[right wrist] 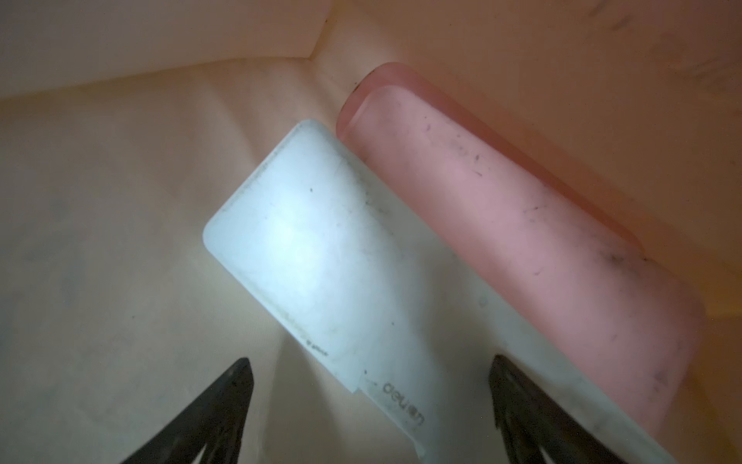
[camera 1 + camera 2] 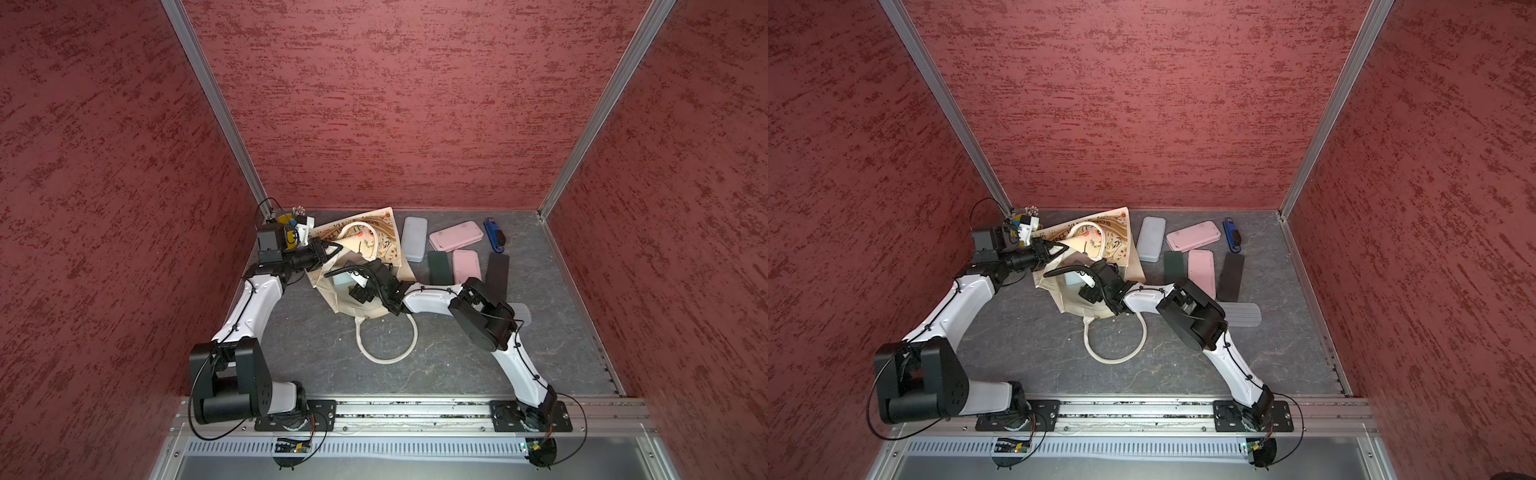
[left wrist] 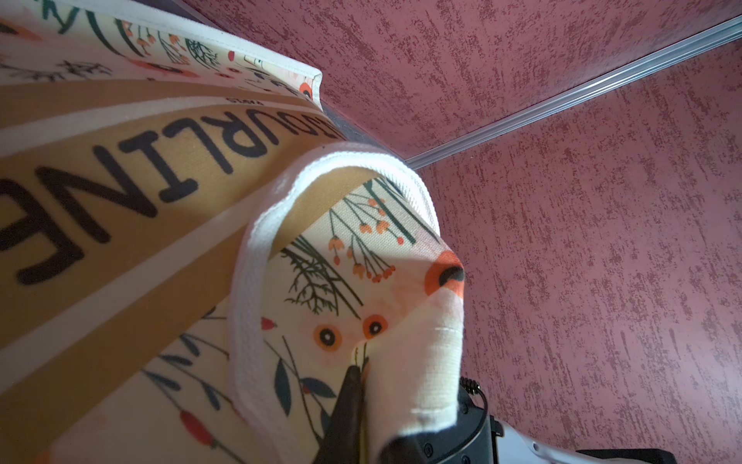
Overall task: Take out the pencil case from the canvas bag
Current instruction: Pick up the pencil case from the canvas bag.
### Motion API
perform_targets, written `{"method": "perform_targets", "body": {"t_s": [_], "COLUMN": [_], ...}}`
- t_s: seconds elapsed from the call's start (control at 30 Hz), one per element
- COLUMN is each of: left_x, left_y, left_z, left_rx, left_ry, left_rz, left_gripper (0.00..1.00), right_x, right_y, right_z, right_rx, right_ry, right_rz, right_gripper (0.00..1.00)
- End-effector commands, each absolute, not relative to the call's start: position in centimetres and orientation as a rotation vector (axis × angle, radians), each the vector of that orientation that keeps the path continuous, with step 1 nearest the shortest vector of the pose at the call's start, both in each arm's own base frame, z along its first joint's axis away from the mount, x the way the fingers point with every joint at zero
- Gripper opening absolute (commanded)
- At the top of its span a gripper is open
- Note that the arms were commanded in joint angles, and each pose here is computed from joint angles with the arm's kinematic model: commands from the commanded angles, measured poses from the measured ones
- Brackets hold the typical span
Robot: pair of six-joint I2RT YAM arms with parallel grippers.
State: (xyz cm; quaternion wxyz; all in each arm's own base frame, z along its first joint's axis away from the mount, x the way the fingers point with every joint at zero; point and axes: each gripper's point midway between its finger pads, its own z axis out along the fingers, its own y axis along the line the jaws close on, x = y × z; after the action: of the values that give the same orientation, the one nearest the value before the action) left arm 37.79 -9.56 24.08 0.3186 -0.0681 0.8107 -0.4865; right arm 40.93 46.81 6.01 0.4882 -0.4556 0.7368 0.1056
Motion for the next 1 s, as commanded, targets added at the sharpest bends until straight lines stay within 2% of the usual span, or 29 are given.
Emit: {"method": "perform_targets", "body": {"t_s": [0.0,0.23,0.33,0.97], "left_x": [37.4,37.4,37.4,37.4], "left_y": [-10.2,-10.4,-10.4,-10.4], "left_z": [24.5,24.2,24.1,24.2], "left_rx": [-0.155,-0.155,-0.158,-0.156], "left_ry": [2.12,2.128,2.131,2.132], "left_rz": [-1.319,-1.324,-1.325,-1.324], "left_gripper": [0.03,0.03,0.03,0.03], "right_x": [41.1,40.7,41.0,42.5], "right_y": [47.0,47.0,47.0,49.4], "right_z": [9.0,8.9,8.8,5.9], "right_rx": [-1.1,-1.116,-1.106,-1.185], "right_ry": [1.685,1.639,1.64,1.806], "right_rz": [0.316,0.374,0.365,0.412], "right_gripper": [0.92,0.94,0.99,0.99]}}
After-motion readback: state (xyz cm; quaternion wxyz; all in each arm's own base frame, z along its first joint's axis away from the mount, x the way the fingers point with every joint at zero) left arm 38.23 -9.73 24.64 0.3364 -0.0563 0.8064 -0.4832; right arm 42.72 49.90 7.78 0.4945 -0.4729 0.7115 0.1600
